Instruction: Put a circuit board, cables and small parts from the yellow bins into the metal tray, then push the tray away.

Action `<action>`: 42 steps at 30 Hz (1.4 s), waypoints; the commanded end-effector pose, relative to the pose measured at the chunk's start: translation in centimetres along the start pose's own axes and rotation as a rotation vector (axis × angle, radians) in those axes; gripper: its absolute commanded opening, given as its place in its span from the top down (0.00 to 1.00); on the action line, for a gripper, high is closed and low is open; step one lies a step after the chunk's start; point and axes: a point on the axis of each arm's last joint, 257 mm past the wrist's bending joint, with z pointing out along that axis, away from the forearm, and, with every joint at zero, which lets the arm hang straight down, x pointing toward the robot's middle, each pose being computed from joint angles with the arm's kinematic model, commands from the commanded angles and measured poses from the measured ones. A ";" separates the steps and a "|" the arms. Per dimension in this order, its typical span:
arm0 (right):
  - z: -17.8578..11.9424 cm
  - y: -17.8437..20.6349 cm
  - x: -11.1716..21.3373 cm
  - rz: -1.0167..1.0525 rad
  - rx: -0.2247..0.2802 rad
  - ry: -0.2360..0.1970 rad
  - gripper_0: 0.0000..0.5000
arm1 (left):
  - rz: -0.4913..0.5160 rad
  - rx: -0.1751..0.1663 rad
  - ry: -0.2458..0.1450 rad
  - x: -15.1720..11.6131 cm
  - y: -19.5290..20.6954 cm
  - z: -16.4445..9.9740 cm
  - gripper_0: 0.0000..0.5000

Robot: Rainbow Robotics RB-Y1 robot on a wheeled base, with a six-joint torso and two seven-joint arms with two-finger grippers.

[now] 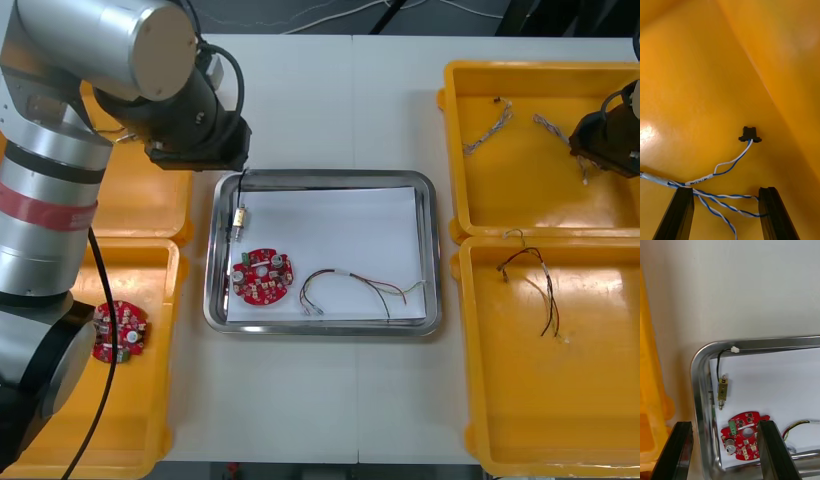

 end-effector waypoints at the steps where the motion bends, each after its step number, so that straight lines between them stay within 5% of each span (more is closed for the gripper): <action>1: -0.9 3.1 -0.9 -0.063 -0.042 -0.018 0.00 | 0.079 -0.022 -0.100 -3.6 2.8 -3.9 0.00; 6: -0.7 3.1 -0.6 -0.062 -0.041 -0.012 0.03 | 0.076 -0.050 -0.109 -4.1 5.2 -4.5 0.00; 8: -0.6 3.0 -0.5 -0.062 -0.042 -0.008 0.32 | 0.074 -0.061 -0.110 -4.1 6.2 -4.8 0.00; 9: -0.6 3.0 -0.4 -0.063 -0.043 -0.008 0.72 | 0.069 -0.068 -0.110 -4.1 7.0 -4.9 0.00; 11: -0.6 3.1 -0.5 -0.062 -0.045 -0.008 1.00 | 0.074 -0.079 -0.110 -4.1 8.3 -5.0 0.00; 20: -1.0 3.1 -0.8 -0.067 -0.054 -0.007 1.00 | 0.102 -0.128 -0.108 -3.6 13.9 -5.9 0.00; 27: -3.3 3.1 -0.9 -0.070 -0.060 0.054 1.00 | 0.085 -0.182 -0.080 -2.3 17.1 -5.6 0.00; 42: -6.1 2.6 1.8 -0.046 -0.066 0.218 1.00 | 0.048 -0.165 -0.107 -3.9 22.7 -3.2 0.00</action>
